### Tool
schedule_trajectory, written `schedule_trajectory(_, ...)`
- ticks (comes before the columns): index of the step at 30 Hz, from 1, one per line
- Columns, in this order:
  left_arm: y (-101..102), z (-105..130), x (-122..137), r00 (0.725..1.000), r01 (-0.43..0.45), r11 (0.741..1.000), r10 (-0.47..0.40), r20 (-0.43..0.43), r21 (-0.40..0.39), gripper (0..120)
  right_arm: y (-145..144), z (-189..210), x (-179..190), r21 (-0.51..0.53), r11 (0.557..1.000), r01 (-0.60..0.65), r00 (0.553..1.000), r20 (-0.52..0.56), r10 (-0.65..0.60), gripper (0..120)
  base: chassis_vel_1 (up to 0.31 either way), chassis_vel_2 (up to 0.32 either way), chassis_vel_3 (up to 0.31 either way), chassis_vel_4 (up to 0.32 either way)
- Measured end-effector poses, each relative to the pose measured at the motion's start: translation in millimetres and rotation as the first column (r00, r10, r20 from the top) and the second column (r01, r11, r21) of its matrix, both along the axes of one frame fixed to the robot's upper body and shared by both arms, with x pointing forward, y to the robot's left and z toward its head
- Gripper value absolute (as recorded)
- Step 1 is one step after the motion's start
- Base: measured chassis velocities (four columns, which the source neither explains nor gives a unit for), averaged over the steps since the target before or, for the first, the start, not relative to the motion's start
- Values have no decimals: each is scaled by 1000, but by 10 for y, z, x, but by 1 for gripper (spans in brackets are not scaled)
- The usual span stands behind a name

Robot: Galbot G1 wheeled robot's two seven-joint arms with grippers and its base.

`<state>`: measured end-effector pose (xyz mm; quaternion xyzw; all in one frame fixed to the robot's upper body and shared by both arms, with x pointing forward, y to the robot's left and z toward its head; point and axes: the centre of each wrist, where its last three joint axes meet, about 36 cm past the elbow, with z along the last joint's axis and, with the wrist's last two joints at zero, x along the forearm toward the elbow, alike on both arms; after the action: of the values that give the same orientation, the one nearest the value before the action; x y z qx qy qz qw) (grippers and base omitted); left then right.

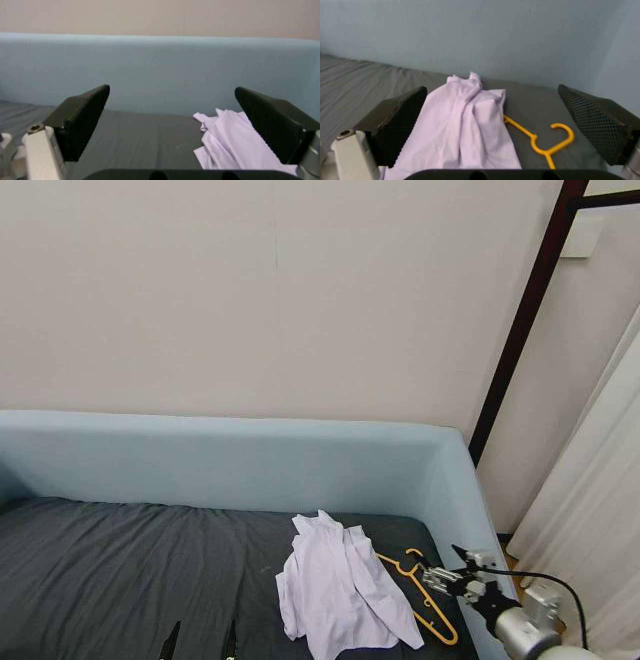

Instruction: Pick up the clothes from the sofa and hang them on the clothes hanger.

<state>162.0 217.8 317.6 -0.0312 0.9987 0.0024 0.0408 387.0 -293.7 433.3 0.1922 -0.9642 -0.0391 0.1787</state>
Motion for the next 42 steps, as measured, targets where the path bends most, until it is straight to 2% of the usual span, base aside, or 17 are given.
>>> schedule_trajectory(3,-41,-10,-63,1000,-10,1000,10,-6,0,98,144,-26,417,-9,999,-46,999,-28,46,100,0,0,0,0)
schedule_trajectory(5,-56,-20,-85,1000,-13,1000,13,-9,0,98,207,-61,519,-4,998,-59,997,-50,59,100,0,0,0,0)
schedule_trajectory(10,-101,-90,-198,999,-37,999,37,-24,2,98,685,-260,1151,1,994,-113,985,-131,112,100,0,0,0,0)
schedule_trajectory(11,-101,-90,-198,999,-37,999,37,-24,2,98,685,-260,1151,1,994,-113,985,-131,112,100,0,0,0,0)
schedule_trajectory(16,-109,-127,-309,997,-64,998,64,-43,-1,97,1118,-579,1625,-37,990,-138,974,-184,129,100,0,0,0,0)
schedule_trajectory(20,-125,-147,-361,996,-76,997,76,-50,-3,97,1310,-829,1803,-96,982,-161,967,-212,138,100,0,0,0,0)
schedule_trajectory(26,-149,-167,-409,994,-93,996,93,-55,-7,96,1417,-1236,1938,-156,975,-159,963,-244,118,100,0,0,0,0)
schedule_trajectory(34,-169,-181,-414,993,-103,995,102,-54,-13,96,1577,-1466,1996,-191,967,-171,959,-256,119,100,0,0,0,0)
schedule_trajectory(37,-166,-180,-395,993,-105,994,104,-48,-16,96,1622,-1497,2026,-193,966,-170,959,-256,117,90,0,0,0,0)
schedule_trajectory(41,-162,-179,-387,993,-107,994,106,-47,-18,96,1638,-1498,2033,-193,966,-170,960,-255,118,84,0,0,0,0)
schedule_trajectory(42,-160,-179,-381,993,-108,994,108,-45,-18,96,1653,-1496,2038,-192,966,-172,960,-255,120,75,0,0,0,0)
